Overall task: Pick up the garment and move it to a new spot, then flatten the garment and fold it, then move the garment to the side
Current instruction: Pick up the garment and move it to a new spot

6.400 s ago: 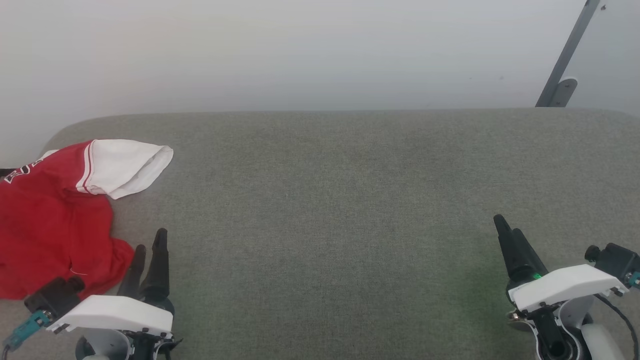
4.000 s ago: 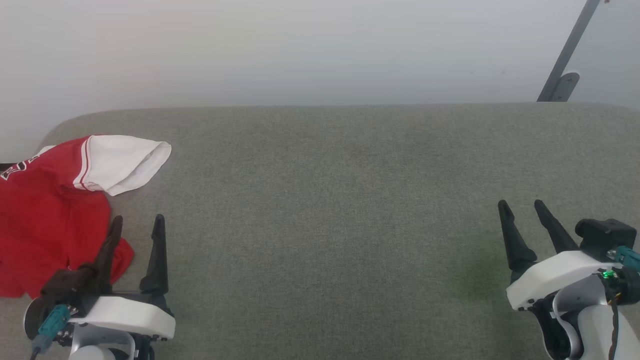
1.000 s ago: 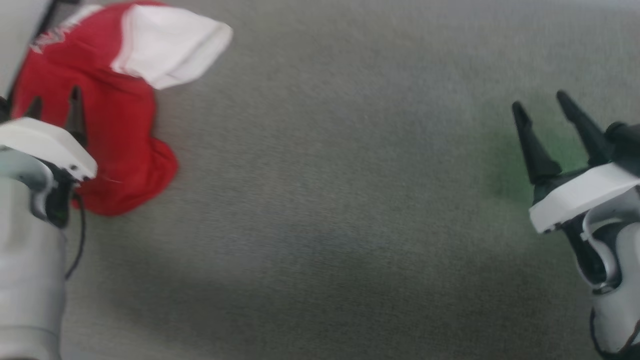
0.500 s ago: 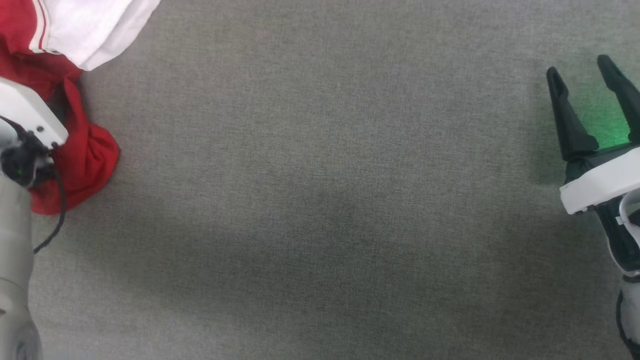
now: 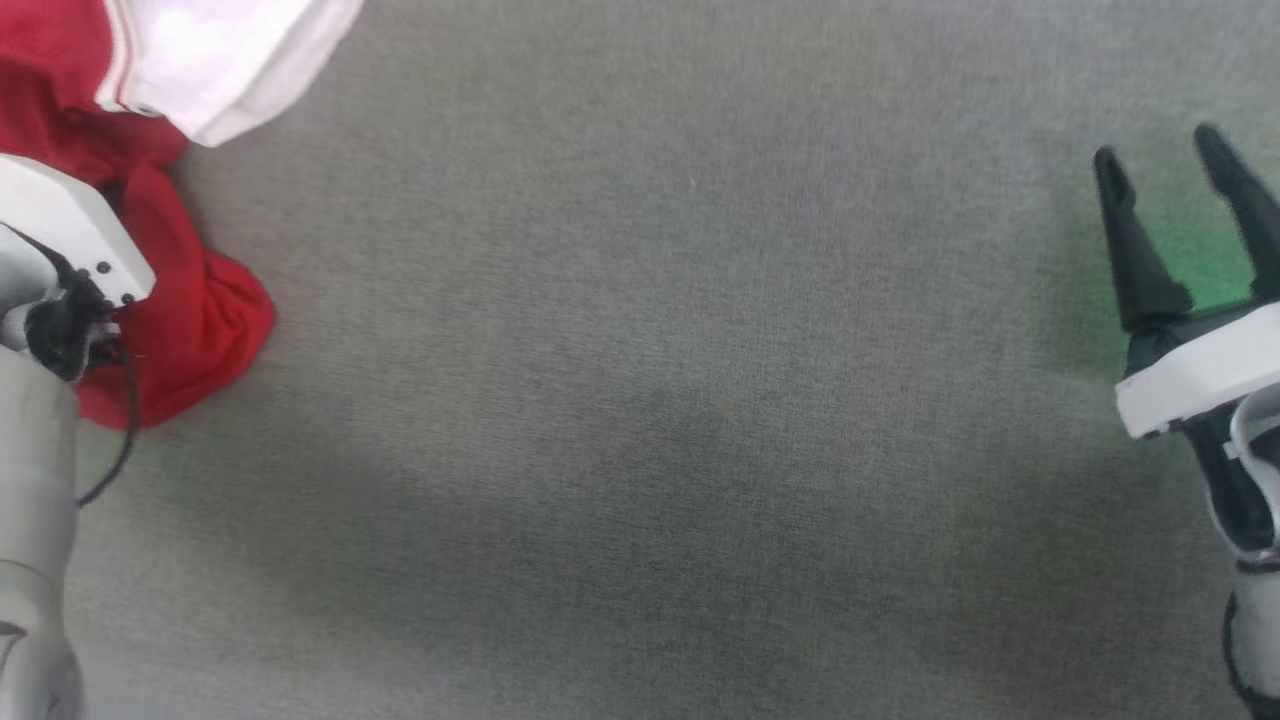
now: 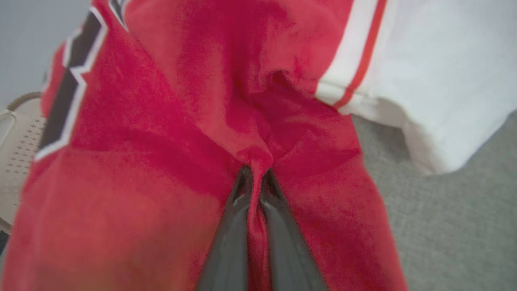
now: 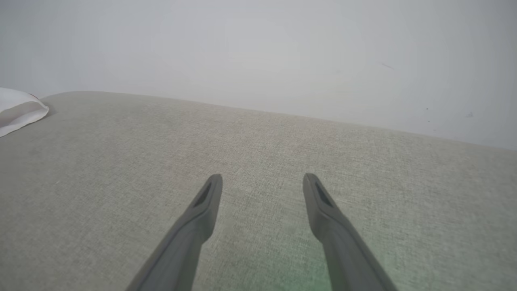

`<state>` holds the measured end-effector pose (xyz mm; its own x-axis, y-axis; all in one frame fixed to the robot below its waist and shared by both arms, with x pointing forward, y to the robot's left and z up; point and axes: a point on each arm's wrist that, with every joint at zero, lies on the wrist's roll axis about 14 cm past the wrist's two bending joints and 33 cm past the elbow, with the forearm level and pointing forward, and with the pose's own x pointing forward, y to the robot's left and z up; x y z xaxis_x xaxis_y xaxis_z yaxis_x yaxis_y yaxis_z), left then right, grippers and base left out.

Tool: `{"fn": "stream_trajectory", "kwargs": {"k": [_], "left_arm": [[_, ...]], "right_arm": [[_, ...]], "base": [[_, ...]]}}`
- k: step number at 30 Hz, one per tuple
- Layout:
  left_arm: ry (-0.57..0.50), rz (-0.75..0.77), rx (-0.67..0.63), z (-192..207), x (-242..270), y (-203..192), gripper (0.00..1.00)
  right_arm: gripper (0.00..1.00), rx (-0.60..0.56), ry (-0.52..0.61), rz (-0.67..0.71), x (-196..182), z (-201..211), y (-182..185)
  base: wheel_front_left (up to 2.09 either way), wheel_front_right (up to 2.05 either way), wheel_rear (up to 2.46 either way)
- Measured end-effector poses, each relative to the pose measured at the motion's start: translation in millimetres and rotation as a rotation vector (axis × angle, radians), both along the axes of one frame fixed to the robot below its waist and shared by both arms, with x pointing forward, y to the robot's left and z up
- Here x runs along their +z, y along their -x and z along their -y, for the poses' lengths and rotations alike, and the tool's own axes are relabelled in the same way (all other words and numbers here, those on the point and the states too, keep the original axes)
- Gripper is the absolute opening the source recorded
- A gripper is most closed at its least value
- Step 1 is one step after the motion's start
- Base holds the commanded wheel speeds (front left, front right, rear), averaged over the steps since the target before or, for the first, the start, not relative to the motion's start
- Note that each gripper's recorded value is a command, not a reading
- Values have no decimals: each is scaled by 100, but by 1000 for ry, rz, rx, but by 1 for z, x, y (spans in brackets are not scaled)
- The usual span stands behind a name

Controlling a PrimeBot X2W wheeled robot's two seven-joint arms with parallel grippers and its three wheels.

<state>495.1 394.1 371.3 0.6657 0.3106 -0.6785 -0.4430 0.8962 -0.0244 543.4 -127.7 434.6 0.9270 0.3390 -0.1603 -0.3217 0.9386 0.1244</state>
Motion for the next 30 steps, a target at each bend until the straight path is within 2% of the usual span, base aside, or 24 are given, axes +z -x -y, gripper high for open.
{"fn": "stream_trajectory", "kwargs": {"k": [8,19,24,30], "left_arm": [[-215,260,-89,-22,106,-20,0],[-412,516,-235,-12,247,-19,0],[-475,614,-316,9,313,-12,0],[-503,679,-433,56,351,-10,0]], "right_arm": [[100,-3,-47,36,26,-11,17],[100,-23,-96,117,69,-15,40],[100,-50,-115,160,89,-10,52],[100,-115,-122,190,100,12,62]], "base": [[0,0,0],[0,0,0],[0,0,0],[0,0,0]]}}
